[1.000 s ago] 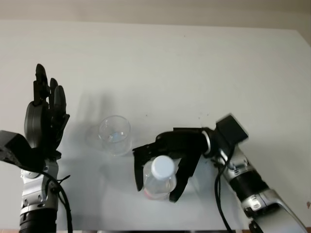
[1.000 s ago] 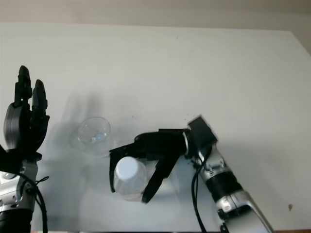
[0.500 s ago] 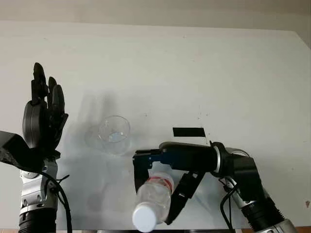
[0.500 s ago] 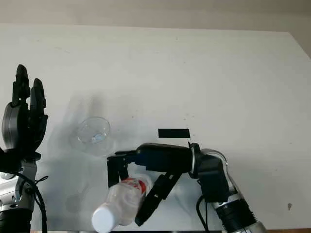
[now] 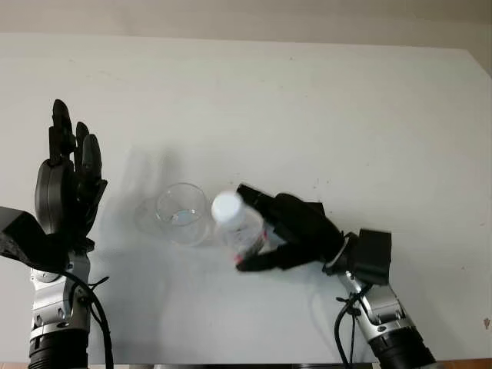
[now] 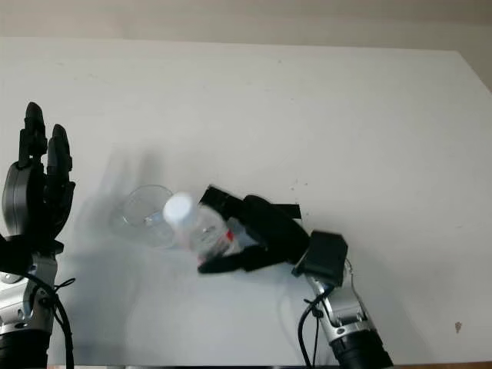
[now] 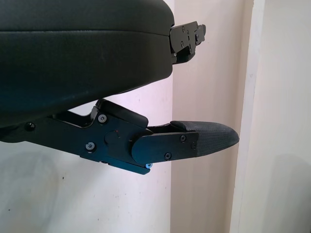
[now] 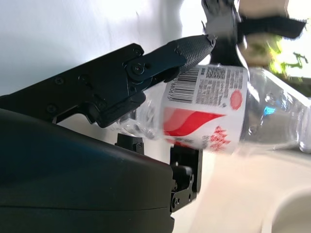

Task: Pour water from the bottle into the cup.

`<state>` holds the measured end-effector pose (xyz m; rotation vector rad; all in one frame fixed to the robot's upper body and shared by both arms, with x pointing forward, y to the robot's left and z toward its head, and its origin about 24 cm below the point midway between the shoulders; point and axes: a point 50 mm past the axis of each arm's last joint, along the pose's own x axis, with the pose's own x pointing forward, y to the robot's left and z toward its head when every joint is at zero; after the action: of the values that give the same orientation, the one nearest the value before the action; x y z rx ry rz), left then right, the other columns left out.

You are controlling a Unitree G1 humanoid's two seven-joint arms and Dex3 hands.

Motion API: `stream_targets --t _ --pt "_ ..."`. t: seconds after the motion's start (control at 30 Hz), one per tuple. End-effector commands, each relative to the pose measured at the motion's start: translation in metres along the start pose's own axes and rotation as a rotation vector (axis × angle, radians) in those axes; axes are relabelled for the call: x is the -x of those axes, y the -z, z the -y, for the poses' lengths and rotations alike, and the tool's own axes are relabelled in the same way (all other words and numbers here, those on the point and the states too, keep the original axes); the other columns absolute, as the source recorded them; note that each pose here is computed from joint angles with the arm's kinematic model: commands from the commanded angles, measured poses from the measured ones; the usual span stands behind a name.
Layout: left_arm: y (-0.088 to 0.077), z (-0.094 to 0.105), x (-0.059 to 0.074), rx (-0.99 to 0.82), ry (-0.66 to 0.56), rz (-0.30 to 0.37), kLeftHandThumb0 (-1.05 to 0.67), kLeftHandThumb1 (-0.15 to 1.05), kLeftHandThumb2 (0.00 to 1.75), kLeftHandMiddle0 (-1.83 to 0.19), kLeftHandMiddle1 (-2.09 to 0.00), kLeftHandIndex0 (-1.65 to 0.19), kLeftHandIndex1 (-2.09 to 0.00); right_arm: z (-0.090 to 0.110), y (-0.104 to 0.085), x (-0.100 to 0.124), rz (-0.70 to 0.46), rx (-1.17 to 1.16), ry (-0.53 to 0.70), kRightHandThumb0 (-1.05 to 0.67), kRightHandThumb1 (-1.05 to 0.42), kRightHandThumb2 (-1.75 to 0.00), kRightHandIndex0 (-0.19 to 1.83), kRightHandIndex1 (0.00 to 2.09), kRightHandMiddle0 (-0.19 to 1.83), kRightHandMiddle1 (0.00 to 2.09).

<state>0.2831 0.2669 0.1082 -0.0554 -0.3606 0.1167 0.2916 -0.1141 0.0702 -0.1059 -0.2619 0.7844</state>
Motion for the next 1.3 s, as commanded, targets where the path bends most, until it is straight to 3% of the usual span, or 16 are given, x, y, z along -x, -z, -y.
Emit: stream_targets --t 0.0,0.1,0.27,0.47,0.57,0.67,0.77,1.2,1.23,1.27 --pt "-0.003 0.0 -0.002 -0.001 0.002 0.012 -0.71 1.05 0.48 0.18 -0.05 0.18 -0.05 0.009 -0.003 -0.008 0.031 -0.058 0.056 -0.29 -1.05 -0.28 0.71 2.09 -0.16 2.09" --pt "-0.003 0.0 -0.002 -0.003 0.007 0.016 -0.71 1.05 0.49 0.18 -0.05 0.19 -0.05 0.022 -0.008 -0.018 0.052 -0.109 0.109 -0.28 -1.05 -0.28 0.72 2.09 -0.19 2.09" --pt "-0.003 0.0 -0.002 0.004 0.009 0.02 -0.7 1.05 0.49 0.18 -0.05 0.19 -0.05 0.042 -0.02 -0.032 0.071 -0.084 0.174 -0.27 -1.05 -0.27 0.98 2.09 -0.19 2.09" --pt "-0.002 0.002 -0.002 -0.001 0.011 0.012 -0.71 1.05 0.5 0.19 -0.04 0.19 -0.02 0.067 -0.046 -0.056 0.095 0.248 0.303 -0.21 -1.05 -0.29 0.95 2.09 -0.09 2.09" --pt "-0.001 0.003 -0.002 0.001 0.008 0.011 -0.71 1.05 0.5 0.19 -0.04 0.19 -0.02 0.072 -0.059 -0.069 0.098 0.389 0.328 -0.13 -1.05 -0.29 0.91 2.09 0.31 2.09" --pt "0.0 0.004 -0.001 0.006 0.0 0.011 -0.71 1.05 0.5 0.18 -0.05 0.19 -0.03 0.072 -0.074 -0.083 0.139 0.564 0.336 -0.04 -1.05 -0.22 1.04 2.09 0.76 2.09" --pt "0.0 0.004 0.0 0.011 0.0 0.01 -0.71 1.05 0.49 0.18 -0.05 0.19 -0.03 0.071 -0.08 -0.09 0.157 0.676 0.338 0.0 -1.05 -0.17 1.1 2.09 0.92 2.09" --pt "0.004 0.006 0.001 0.008 -0.01 0.007 -0.71 1.05 0.5 0.19 -0.05 0.19 -0.03 0.068 -0.094 -0.107 0.215 1.022 0.333 -0.02 -1.0 -0.13 1.16 2.09 0.9 2.09" --pt "0.004 0.007 0.001 0.009 -0.009 0.005 -0.72 1.05 0.49 0.19 -0.05 0.19 -0.03 0.068 -0.094 -0.107 0.228 1.039 0.334 -0.02 -0.98 -0.16 1.18 2.09 0.94 2.09" --pt "0.004 0.007 0.001 0.01 -0.01 0.004 -0.72 1.05 0.49 0.19 -0.04 0.19 -0.03 0.067 -0.095 -0.107 0.245 1.057 0.339 -0.03 -0.92 -0.29 1.18 2.09 0.96 2.09"
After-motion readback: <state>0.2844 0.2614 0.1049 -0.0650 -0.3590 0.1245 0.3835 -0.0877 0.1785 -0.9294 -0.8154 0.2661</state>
